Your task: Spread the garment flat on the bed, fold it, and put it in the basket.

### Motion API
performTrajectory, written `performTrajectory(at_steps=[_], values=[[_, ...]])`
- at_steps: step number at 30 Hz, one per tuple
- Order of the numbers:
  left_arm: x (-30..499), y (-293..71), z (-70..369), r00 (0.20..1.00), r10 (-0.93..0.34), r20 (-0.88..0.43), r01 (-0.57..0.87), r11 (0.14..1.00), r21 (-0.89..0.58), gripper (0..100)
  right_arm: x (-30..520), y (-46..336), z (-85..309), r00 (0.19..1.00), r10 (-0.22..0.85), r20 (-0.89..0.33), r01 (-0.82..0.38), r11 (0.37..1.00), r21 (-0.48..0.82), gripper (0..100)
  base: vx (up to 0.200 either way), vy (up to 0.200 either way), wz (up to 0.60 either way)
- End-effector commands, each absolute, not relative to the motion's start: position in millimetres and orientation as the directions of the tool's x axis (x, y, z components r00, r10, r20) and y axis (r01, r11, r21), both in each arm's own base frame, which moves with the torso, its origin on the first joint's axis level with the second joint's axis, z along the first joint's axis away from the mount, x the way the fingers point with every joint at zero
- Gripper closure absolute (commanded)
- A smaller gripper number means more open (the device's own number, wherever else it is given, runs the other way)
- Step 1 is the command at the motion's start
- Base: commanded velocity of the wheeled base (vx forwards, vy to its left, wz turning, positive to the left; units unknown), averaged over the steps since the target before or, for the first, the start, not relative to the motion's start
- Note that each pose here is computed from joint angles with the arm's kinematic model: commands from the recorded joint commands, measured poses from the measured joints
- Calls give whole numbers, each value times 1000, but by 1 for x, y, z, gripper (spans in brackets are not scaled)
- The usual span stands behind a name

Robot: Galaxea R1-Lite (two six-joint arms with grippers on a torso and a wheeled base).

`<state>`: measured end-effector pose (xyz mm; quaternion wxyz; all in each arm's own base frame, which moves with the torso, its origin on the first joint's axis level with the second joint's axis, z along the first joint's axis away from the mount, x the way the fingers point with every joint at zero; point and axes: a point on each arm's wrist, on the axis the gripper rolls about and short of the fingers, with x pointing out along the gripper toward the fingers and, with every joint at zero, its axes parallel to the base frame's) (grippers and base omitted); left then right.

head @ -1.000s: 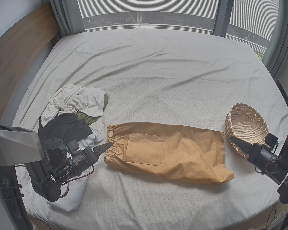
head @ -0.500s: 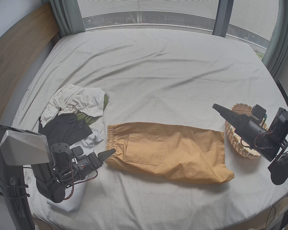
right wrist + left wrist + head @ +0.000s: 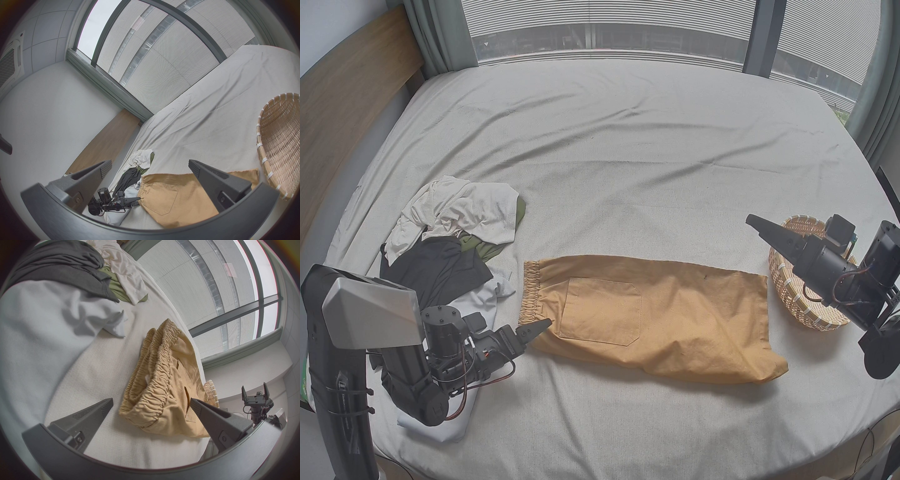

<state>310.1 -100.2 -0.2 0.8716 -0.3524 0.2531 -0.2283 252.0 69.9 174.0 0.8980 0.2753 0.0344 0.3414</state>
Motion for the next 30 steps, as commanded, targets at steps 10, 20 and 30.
performTrajectory(at_steps=[10, 20, 30], values=[[333, -110, 8, 781, -593, -195, 246, 579, -778, 0, 247, 67, 179, 762, 632, 141, -603, 613, 511, 0, 0, 0, 0], [338, -116, 4, 775, -603, -189, 256, 572, -779, 100, 245, 67, 177, 762, 633, 137, -601, 612, 513, 0, 0, 0, 0], [334, -108, 12, 791, -583, -184, 234, 567, -790, 100, 244, 67, 175, 761, 636, 127, -598, 613, 517, 0, 0, 0, 0]])
